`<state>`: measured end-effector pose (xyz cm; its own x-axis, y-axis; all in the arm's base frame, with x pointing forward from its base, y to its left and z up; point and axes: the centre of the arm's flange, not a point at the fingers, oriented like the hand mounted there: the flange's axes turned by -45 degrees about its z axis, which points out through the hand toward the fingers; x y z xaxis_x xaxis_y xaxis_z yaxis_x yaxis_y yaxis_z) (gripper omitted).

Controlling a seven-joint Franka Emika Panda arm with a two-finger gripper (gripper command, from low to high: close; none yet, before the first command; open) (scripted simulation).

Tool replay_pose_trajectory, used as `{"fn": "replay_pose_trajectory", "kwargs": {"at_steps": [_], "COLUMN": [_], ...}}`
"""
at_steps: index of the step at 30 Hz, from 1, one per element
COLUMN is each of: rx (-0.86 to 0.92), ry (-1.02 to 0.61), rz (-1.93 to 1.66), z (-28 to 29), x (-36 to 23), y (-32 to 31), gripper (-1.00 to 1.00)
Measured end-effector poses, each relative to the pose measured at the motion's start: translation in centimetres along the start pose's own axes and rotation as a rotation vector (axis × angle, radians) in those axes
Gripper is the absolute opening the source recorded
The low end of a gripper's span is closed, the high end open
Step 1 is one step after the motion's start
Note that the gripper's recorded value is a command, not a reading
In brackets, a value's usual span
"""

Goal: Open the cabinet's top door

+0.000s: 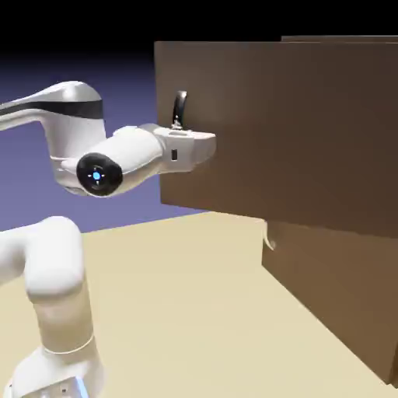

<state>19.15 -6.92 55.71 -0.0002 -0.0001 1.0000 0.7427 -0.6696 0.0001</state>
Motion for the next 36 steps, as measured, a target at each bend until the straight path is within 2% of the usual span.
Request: {"fn": "replay_pose_trajectory", "kwargs": {"at_steps": [10,21,36], "rx": [0.177,0.418,0.678], "ry": [0.000,0.000,0.000], "rz": [0.000,0.000,0.000], "z": [-8.4,-18.7,-27.6], "x": [0.0,0.0,0.0], "y": [3.3,10.2,20.0], "gripper": [-1.00,-1.00,-1.00]}}
